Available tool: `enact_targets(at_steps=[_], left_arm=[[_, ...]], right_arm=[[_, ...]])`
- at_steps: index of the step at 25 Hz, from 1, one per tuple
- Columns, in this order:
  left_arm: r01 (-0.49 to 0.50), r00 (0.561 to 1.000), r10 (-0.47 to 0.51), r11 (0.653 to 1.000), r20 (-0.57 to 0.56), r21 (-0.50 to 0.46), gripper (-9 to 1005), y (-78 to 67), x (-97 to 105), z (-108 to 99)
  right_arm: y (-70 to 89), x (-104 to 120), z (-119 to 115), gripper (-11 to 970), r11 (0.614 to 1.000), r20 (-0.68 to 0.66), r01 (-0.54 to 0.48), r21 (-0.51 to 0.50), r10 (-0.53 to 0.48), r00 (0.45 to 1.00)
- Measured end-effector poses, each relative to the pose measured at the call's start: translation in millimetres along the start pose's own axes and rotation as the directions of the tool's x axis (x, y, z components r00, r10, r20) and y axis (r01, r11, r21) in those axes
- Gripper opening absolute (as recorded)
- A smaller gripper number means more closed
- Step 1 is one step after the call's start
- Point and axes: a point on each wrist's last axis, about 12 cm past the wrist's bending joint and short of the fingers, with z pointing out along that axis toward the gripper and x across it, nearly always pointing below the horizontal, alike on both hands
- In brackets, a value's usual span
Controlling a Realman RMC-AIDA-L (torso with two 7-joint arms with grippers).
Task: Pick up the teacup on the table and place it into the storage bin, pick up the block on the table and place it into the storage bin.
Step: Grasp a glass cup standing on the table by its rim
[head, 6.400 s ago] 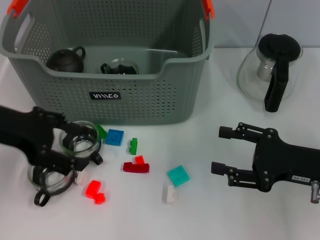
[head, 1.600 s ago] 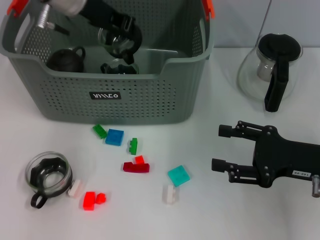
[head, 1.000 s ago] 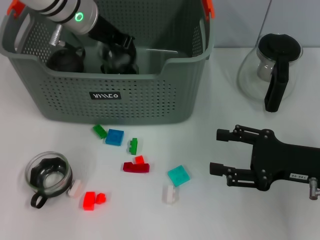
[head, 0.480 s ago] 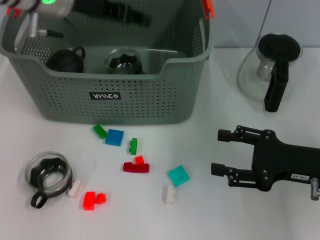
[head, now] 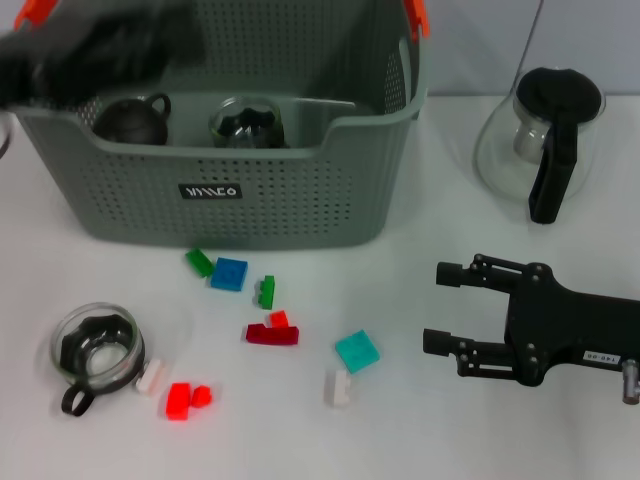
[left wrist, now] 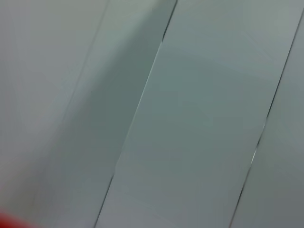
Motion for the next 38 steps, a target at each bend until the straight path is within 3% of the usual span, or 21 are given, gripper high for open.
enact_targets(at_steps=[1,4,5,6,9,16,18,25,38], left_arm=[[-0.008,1.0,0.007,1.0,-0.031,-0.014,568,-2.3,5,-4],[-0.014,0.961,-0.011,0.996,-0.277,-0.089,568,-10.2,28,-17],[-0.014,0.961,-0.011,0.996,-0.277,-0.089,568,-10.2,28,-17],[-0.005,0.914,-0.049,0.991,-0.403,-0.133,568,-11.8,36,-19],[0.016,0.816,-0.13,0.979,-0.563,-0.202,567,-11.8,44,-17],[0.025,0.55,-0.287,0.944,-0.784,-0.328,565,-2.3,51,9],[-0.005,0.5,-0.307,0.934,-0.809,-0.358,562,1.8,52,17],[-0.101,0.403,-0.296,0.926,-0.866,-0.364,555,7.5,60,41],[-0.201,0.322,-0.289,0.91,-0.901,-0.364,505,13.2,75,58]], right_arm=[[0.0,0,0,822,1.0,0.0,-0.001,0.0,0.001,1.0],[0.4,1,-1,821,1.0,0.0,-0.005,-0.003,0.005,1.0],[0.2,1,-1,821,1.0,0.0,-0.006,-0.003,0.006,1.0],[0.0,0,-1,821,1.0,0.0,-0.006,-0.005,0.006,1.0],[-0.7,-1,0,821,1.0,0.0,-0.006,-0.007,0.006,1.0],[-1.2,-1,0,820,1.0,0.0,-0.01,-0.008,0.01,1.0],[-1.2,-1,0,820,1.0,0.0,-0.01,-0.008,0.01,1.0],[-1.6,-1,-1,821,1.0,-0.002,-0.01,-0.007,0.01,1.0],[-1.2,1,-2,821,1.0,-0.006,-0.014,0.003,0.014,1.0]])
